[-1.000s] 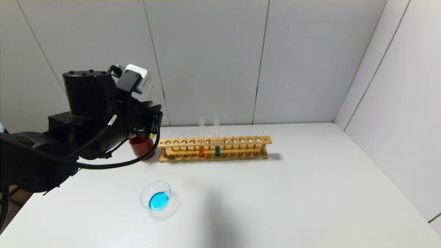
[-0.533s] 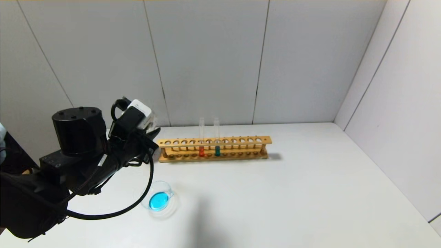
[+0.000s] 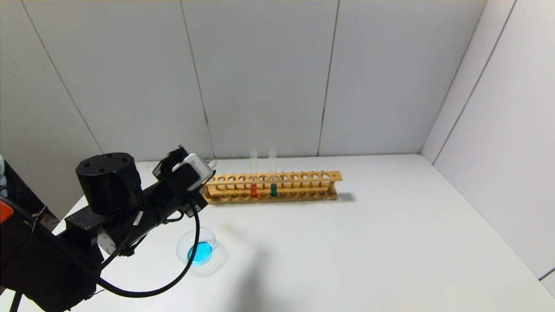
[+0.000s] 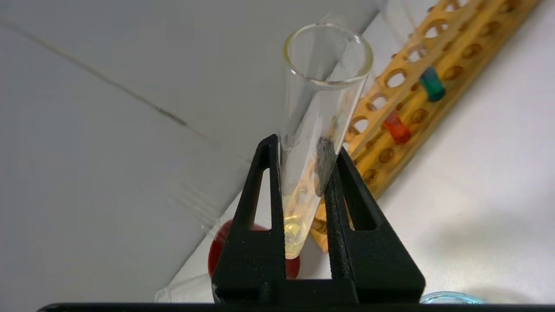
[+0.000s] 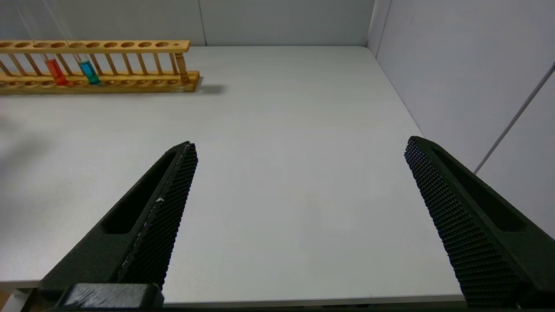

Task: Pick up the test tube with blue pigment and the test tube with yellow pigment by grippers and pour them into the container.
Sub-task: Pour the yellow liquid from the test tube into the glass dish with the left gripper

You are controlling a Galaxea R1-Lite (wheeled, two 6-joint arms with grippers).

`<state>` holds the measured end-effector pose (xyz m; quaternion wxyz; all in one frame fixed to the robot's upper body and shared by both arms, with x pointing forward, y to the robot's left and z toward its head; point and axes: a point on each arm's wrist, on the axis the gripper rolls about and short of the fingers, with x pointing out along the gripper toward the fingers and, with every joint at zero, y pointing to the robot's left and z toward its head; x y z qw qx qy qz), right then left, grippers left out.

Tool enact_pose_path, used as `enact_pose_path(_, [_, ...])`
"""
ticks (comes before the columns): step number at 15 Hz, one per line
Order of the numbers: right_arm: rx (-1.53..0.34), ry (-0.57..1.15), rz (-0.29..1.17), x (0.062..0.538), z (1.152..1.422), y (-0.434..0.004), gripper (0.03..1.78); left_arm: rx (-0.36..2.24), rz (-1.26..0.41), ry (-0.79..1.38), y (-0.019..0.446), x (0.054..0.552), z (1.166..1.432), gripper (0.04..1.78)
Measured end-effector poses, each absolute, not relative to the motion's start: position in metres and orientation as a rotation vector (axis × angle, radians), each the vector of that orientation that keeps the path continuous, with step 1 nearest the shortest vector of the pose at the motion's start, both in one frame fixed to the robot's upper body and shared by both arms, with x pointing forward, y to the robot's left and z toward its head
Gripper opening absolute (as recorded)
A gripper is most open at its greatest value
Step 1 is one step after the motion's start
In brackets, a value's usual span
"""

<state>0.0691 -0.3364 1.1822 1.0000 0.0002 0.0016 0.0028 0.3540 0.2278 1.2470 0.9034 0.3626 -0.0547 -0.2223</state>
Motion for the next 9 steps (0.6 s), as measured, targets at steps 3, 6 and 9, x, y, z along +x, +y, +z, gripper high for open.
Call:
enact_pose_path(3, [0.001,0.003,0.006,0.069,1.182,-0.336,1.75,0.824,-0.498,-0.126,0.233,0.351,1.243,0.31])
enact_pose_path(6, [0.001,0.003,0.006,0.069,1.182,-0.336,1.75,0.887,-0.537,-0.115,0.241,0.345,1.236,0.31])
enact_pose_path(9, [0.000,0.003,0.006,0.069,1.182,-0.336,1.75,0.938,-0.581,-0.141,0.256,0.345,1.234,0.31])
